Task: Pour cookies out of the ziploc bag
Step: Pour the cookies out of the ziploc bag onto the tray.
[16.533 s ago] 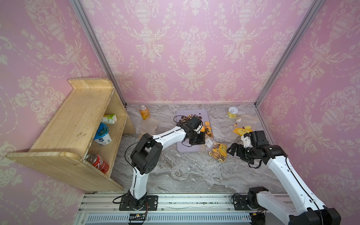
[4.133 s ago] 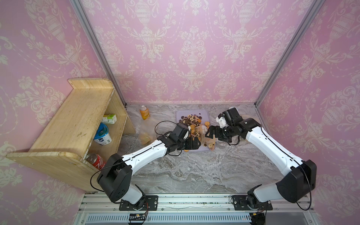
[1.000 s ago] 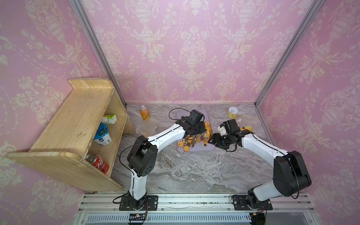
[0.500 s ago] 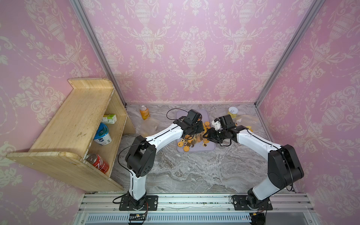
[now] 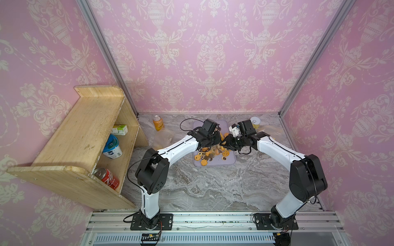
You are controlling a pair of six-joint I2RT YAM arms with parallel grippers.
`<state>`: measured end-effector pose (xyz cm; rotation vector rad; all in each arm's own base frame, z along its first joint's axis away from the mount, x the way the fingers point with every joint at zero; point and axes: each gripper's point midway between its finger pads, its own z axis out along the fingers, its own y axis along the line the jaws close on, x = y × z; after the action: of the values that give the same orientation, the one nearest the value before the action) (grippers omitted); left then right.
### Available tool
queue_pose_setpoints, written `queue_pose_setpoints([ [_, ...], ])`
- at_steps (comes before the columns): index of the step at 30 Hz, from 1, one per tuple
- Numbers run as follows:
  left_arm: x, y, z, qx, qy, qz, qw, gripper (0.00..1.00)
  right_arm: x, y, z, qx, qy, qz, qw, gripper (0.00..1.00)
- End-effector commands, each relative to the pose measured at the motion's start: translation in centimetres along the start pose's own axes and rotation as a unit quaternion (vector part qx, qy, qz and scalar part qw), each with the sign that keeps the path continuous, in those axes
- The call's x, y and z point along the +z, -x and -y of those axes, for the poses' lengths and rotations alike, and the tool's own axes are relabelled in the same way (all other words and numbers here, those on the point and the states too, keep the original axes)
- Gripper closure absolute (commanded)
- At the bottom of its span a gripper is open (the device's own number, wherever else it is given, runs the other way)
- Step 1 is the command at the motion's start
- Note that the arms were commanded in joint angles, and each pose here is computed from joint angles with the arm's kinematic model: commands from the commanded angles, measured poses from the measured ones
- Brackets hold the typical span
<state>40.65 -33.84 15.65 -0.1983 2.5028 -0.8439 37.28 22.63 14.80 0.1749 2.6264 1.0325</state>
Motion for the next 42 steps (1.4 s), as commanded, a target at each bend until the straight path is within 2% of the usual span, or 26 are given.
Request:
queue_pose_setpoints([
  [1,-1.3,0.6,0.5,-0.012,-0.019,0.004,1.0,1.0,-1.3,-1.2,1.1,-0.018,-0.032,0.002,0.999,0.66],
  [4,-1.4,0.8,0.4,-0.016,-0.02,0.005,1.0,1.0,-0.5,-3.0,3.0,-0.006,-0.041,-0.015,0.999,0.66],
  [8,-1.4,1.0,0.3,-0.018,-0.021,0.006,1.0,1.0,0.2,-3.7,3.0,0.001,-0.012,-0.015,1.0,0.63],
  [18,-1.2,0.8,0.3,-0.02,-0.024,0.002,1.0,1.0,1.1,-2.8,0.9,-0.002,0.046,0.007,0.999,0.41],
  [26,-1.2,0.8,0.7,-0.025,-0.034,0.0,0.999,1.0,2.6,-1.3,-0.3,0.008,0.098,0.019,0.995,0.45],
  [37,-1.8,1.4,0.4,-0.03,-0.035,0.006,0.999,1.0,-0.5,1.5,-4.5,-0.034,0.16,0.058,0.985,0.54],
  [39,-1.9,1.6,0.3,-0.031,-0.035,0.007,0.999,1.0,-1.1,1.6,-3.9,-0.031,0.144,0.065,0.987,0.55],
  [42,-1.9,1.8,0.0,-0.037,-0.035,0.008,0.999,0.99,-1.8,0.8,-0.8,-0.033,0.039,0.059,0.997,0.58],
])
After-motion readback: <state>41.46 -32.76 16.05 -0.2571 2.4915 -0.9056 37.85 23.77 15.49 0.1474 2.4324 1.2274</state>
